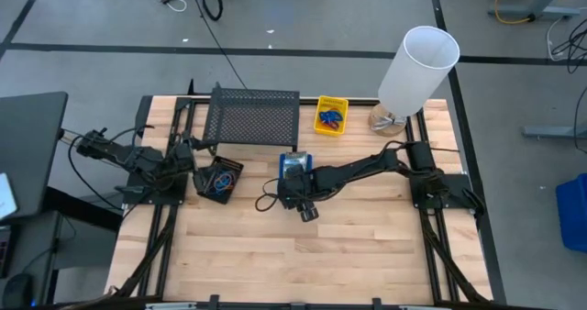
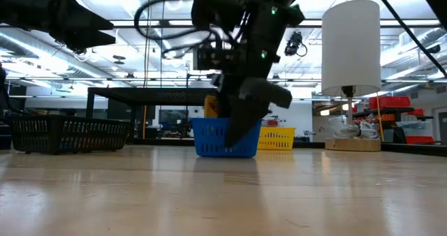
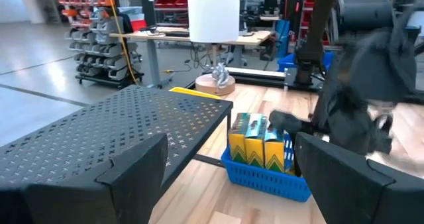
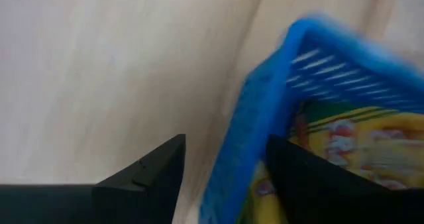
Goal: Pick & Place Office Desk Supplies
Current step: Put the blue bin on the shelf
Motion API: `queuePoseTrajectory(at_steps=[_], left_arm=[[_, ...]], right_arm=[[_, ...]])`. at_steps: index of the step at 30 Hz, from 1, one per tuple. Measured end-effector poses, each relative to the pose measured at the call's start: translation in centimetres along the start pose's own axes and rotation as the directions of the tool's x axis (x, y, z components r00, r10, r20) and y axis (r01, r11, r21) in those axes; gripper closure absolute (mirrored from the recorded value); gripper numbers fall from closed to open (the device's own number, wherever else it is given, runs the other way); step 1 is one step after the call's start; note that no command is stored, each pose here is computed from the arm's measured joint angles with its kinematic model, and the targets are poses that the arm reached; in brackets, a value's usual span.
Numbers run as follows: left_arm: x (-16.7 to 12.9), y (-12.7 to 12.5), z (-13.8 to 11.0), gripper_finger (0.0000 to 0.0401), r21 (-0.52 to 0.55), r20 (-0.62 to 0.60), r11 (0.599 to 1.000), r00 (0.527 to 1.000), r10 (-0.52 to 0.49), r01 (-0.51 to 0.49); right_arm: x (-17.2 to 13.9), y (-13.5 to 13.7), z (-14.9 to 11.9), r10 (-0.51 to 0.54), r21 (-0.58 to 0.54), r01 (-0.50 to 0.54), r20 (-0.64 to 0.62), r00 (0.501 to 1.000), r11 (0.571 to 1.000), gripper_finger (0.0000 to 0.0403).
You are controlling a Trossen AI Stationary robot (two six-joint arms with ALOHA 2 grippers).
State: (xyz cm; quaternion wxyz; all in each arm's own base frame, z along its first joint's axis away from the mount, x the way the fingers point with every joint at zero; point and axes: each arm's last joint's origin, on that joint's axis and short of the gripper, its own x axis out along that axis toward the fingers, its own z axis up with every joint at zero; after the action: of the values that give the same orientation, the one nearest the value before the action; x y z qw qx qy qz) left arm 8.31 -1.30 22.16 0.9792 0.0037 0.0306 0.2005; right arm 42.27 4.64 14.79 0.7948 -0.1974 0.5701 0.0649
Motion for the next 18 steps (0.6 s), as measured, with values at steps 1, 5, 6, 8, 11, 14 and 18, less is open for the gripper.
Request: queuePoseTrajectory(at_steps=[1,5,6,8,11,14,18], left_arm=[[0.0,0.0,0.0,0.0066,-0.001,0.000,1.000,1.000,0.003,-0.003],[0.0,0.0,0.0,0.0066,0.000,0.000,1.000,1.000,0.003,-0.003],[0.0,0.0,0.0,0.0066,0.000,0.000,1.000,1.000,0.003,-0.003],[0.0,0.0,0.0,0.0066,0.000,0.000,1.000,1.000,0.003,-0.003],[0.0,0.0,0.0,0.0066,0.000,0.000,1.000,1.000,0.003,-0.003],[0.0,0.0,0.0,0.0066,0.000,0.000,1.000,1.000,0.001,-0.001],[0.0,0.0,0.0,0.0066,0.000,0.000,1.000,1.000,-0.005,0.005]], right_arm=[[0.3,0.1,-0.1,-0.005,-0.001,0.005,-0.013,1.000,1.000,0.0190],[0.2,0.3,0.0,-0.005,0.008,0.005,-0.002,1.000,1.000,0.0258],[0.2,0.3,0.1,-0.005,0.011,0.005,0.002,1.000,1.000,0.0283],[0.1,0.7,0.2,-0.006,0.001,0.006,0.006,1.000,1.000,0.0341],[0.0,1.6,0.3,-0.007,-0.020,0.007,0.001,1.000,1.000,0.0390],[-0.1,2.8,0.7,-0.072,-0.051,0.071,-0.006,0.997,0.996,0.0397],[-1.0,4.1,1.2,-0.108,-0.079,0.104,-0.039,0.993,0.991,0.0399]])
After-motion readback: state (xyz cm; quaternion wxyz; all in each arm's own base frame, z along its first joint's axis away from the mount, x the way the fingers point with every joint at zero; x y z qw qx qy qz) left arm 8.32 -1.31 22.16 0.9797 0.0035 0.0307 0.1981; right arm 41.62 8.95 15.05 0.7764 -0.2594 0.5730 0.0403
